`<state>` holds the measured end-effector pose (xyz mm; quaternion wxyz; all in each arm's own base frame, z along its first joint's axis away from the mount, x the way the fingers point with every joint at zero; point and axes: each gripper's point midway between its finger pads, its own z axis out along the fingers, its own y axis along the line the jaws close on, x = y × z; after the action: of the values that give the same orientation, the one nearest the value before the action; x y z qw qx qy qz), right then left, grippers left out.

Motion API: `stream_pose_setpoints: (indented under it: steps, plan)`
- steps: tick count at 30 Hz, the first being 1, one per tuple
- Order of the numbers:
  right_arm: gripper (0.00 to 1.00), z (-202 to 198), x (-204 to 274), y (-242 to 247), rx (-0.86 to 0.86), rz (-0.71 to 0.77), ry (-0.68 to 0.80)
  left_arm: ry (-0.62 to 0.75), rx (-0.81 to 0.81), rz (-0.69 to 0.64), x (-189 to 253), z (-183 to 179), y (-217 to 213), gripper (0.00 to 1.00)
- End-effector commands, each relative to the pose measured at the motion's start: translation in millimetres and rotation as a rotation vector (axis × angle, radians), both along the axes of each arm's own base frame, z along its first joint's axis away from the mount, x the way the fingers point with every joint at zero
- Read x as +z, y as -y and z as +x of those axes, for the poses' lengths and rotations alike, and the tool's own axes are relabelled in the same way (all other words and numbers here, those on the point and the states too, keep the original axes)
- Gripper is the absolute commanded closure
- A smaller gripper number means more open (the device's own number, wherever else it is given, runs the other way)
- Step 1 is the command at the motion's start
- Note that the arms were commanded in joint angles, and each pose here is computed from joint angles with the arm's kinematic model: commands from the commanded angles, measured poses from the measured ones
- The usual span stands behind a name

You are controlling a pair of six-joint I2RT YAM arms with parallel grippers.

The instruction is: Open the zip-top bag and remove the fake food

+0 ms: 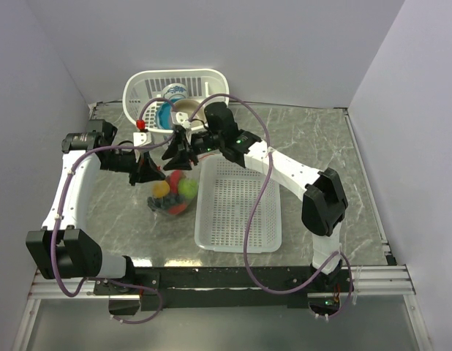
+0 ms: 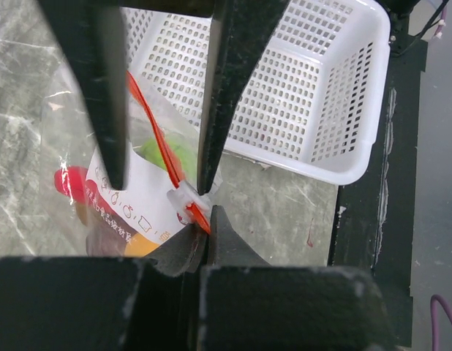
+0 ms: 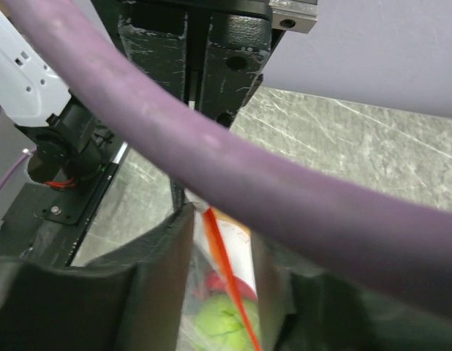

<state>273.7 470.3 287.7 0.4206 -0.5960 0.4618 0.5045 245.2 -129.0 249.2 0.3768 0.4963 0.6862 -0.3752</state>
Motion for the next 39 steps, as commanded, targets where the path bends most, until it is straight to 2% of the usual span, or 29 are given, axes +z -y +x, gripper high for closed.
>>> stream_pose_setpoints:
  steps: [1,11,16,17,18,19,21,22,23,27,32,33,34,36,39]
  plan:
    - [0.67,6,6,-5,-0.029,0.01,-0.008,0.044,-0.026,-0.025,16,-8,6,0.99]
    - [0.8,21,5,1,-0.084,0.032,-0.015,0.045,-0.028,-0.012,11,-11,4,0.99]
    - [0.82,30,-3,4,-0.104,0.043,-0.037,0.058,-0.029,-0.022,15,-15,6,0.99]
    - [0.79,31,-2,3,-0.107,0.045,-0.036,0.058,-0.032,-0.033,17,-16,7,0.99]
    - [0.69,33,-4,2,-0.118,0.044,-0.038,0.063,-0.033,-0.037,18,-17,7,0.99]
    - [0.47,35,-5,2,-0.125,0.044,-0.041,0.06,-0.034,-0.04,18,-18,8,0.99]
    - [0.33,35,-7,3,-0.127,0.049,-0.032,0.073,-0.038,-0.04,18,-20,8,0.99]
    - [0.03,34,-8,5,-0.118,0.05,-0.03,0.073,-0.04,-0.04,17,-21,8,0.99]
    - [0.0,33,-9,7,-0.11,0.049,-0.02,0.079,-0.04,-0.035,17,-21,7,0.99]
    - [0.0,34,-15,20,-0.058,0.025,-0.06,0.103,-0.041,-0.029,21,-26,7,0.99]
    - [0.0,37,-2,45,0.03,0.072,-0.228,0.132,-0.04,-0.028,29,-26,7,0.99]
    - [0.0,35,7,48,0.039,0.127,-0.183,0.135,-0.041,-0.026,30,-26,8,0.99]
    - [0.0,29,10,51,0.044,0.136,-0.226,0.138,-0.04,-0.024,30,-25,7,0.99]
    - [0.0,15,19,51,0.083,0.167,-0.203,0.145,-0.048,-0.02,27,-23,7,0.99]
    - [0.0,-1,20,45,0.12,0.157,-0.212,0.112,-0.05,-0.028,19,-20,7,0.99]
